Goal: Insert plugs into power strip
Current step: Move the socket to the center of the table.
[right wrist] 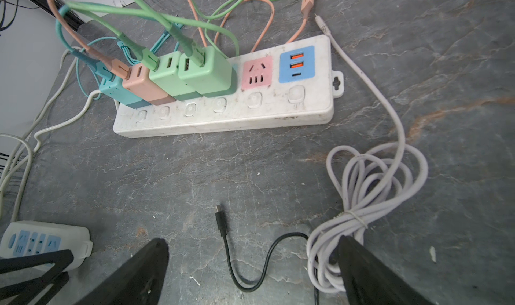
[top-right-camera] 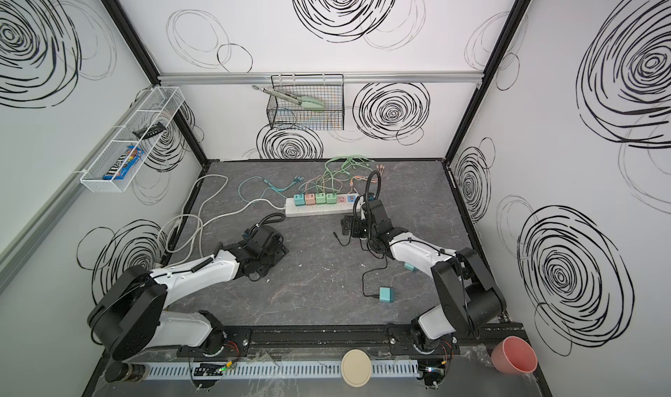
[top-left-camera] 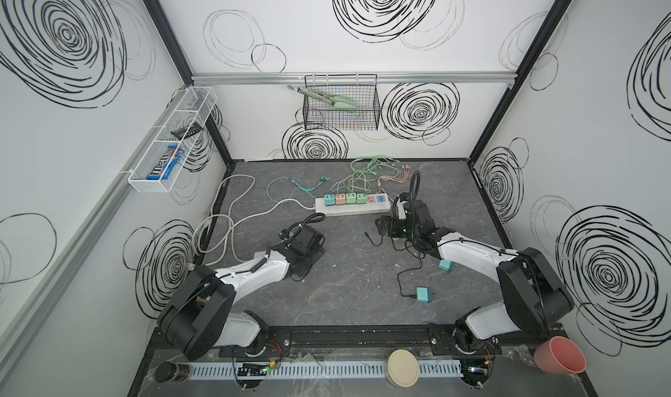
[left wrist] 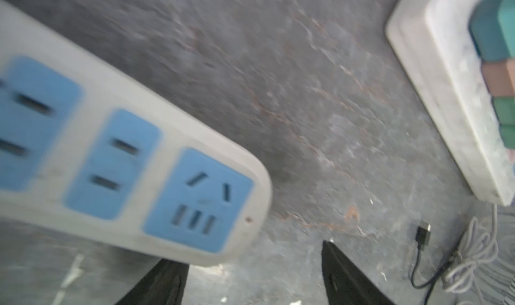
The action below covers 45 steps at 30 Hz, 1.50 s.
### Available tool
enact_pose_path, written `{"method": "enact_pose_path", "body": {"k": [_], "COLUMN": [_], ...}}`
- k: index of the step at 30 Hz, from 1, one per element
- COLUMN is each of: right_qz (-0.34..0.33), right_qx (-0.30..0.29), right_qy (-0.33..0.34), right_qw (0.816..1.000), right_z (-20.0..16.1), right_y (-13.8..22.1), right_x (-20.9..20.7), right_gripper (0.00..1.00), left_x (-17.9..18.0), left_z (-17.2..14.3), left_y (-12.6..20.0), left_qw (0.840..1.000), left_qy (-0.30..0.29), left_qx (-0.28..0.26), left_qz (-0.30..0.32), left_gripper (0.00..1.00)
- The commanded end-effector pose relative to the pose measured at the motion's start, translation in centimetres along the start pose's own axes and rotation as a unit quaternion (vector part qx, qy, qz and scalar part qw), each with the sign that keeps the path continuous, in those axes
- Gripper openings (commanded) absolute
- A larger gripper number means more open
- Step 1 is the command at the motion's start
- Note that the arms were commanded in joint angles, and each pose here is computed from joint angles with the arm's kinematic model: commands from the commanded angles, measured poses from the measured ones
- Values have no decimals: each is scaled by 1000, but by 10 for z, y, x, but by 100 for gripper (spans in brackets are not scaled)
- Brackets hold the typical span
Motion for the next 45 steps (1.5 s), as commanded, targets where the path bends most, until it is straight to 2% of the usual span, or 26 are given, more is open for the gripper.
{"method": "enact_pose_path", "body": {"k": [1, 3, 5, 7, 10, 11, 13, 15, 18, 22, 26, 32, 39, 45], "right_qz": [-7, -9, -10, -12, -12, -11, -9, -7, -2, 4, 9, 8, 1, 0], "right_qx": [-11, -11, -10, -11, -13, -12, -10, -8, -6, -4, -7, -21, -28, -31], "right_qy": [-6, -6, -3, 1, 6, 7, 7, 8, 5, 8, 19, 41, 67, 68], "right_qw": [1000, 1000, 1000, 1000, 1000, 1000, 1000, 1000, 1000, 1000, 1000, 999, 997, 997], "right_z": [3, 3, 2, 2, 3, 3, 2, 1, 0, -3, -4, -2, 1, 1], "right_y": [7, 8, 9, 10, 10, 10, 9, 8, 6, 6, 9, 15, 17, 19], "right_x": [-4, -5, -5, -6, -6, -6, -6, -5, -5, -5, -5, -7, -8, -8], "right_gripper": [99, 99, 99, 99, 99, 99, 99, 99, 99, 99, 99, 99, 99, 99], "left_x": [-29, -27, -9, 19, 67, 78, 91, 106, 143, 186, 186, 178, 151, 118], "left_z": [12, 26, 52, 82, 118, 127, 144, 160, 176, 178, 173, 157, 129, 116], "left_y": [11, 20, 31, 39, 45, 46, 48, 59, 75, 70, 40, 18, 7, -5], "left_qw": [999, 997, 992, 988, 985, 986, 990, 986, 975, 969, 979, 989, 996, 999], "left_qy": [-12, -35, -47, -42, -21, -15, -18, 1, 46, 93, 120, 105, 38, -8], "left_qx": [-37, -70, -112, -134, -138, -137, -135, -162, -198, -171, -126, -78, -40, -17], "left_qz": [-19, 1, 41, 72, 98, 96, 47, 33, 89, 156, 101, 72, 66, 38], "left_gripper": [86, 92, 95, 96, 99, 97, 96, 96, 96, 96, 96, 96, 96, 96]}}
Point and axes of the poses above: each gripper's point midway between its finger pads, its own y axis back along the fingers, its own x axis along the line the jaws close on, z = x × y, the point moved 2 cm from there along y, back along the fingers, and after that the axes turned 13 degrees about -y, right-handed, at the moved point
